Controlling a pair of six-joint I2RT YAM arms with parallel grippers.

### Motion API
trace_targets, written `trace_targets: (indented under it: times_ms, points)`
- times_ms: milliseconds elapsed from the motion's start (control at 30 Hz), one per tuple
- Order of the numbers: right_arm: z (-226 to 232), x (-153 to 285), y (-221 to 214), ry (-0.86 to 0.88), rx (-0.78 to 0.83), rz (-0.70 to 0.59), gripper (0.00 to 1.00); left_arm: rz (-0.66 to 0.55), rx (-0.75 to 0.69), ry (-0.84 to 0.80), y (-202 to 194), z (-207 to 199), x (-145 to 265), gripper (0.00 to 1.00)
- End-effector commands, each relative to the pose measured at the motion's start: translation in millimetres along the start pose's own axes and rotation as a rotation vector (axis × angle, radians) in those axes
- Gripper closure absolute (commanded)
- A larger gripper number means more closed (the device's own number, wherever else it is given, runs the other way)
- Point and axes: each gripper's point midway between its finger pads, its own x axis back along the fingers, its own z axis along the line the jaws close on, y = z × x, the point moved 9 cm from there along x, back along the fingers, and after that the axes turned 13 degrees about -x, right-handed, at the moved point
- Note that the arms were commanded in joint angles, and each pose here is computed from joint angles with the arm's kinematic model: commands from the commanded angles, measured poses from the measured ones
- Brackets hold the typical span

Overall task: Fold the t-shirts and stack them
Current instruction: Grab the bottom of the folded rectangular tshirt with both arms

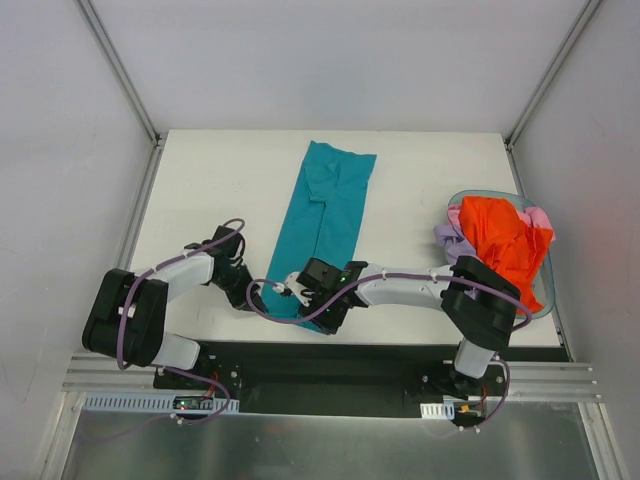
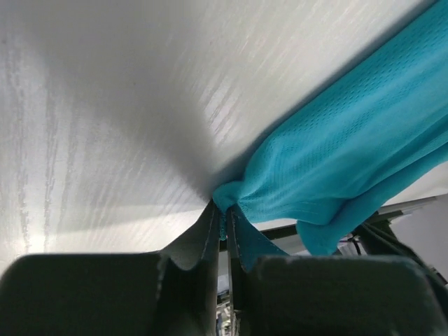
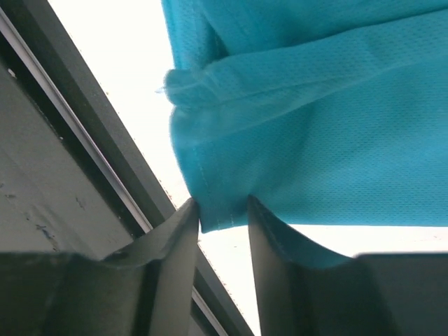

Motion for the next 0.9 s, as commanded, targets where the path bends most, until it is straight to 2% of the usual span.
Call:
trace_targets:
  times_ms: [0,33,133,333,400,533,700,867]
  points:
    - [0,-10,-8,-0.009,-0.031,0.031,0.74,-0.023,-0.028,0.072,4,6,-7,1.0]
    - [0,-9,-10,-0.003,-0.036,0.033,0.85,-0.02,-0.024,0.074,1,7,-8,1.0]
    - [9,2,-15,0.058,-0.037,0.037,0.99,-0.041,-0.033,0.009,-10,6,1,1.0]
    - [33,37,-25,0.274,-0.016,-0.01,0.99,-0.106,-0.041,-0.14,-39,8,20,1.0]
    - [35,47,-26,0.293,-0.01,-0.024,0.99,-0.106,-0.028,-0.175,-46,8,24,1.0]
    - [29,74,-23,0.325,-0.038,-0.092,0.99,-0.2,-0.068,-0.255,-46,-3,43,1.0]
    - [3,96,-9,0.207,-0.104,-0.171,0.99,-0.36,-0.151,-0.277,-20,-34,82,1.0]
    - [-37,108,3,0.085,-0.186,-0.218,0.99,-0.43,-0.238,-0.291,17,-68,98,1.0]
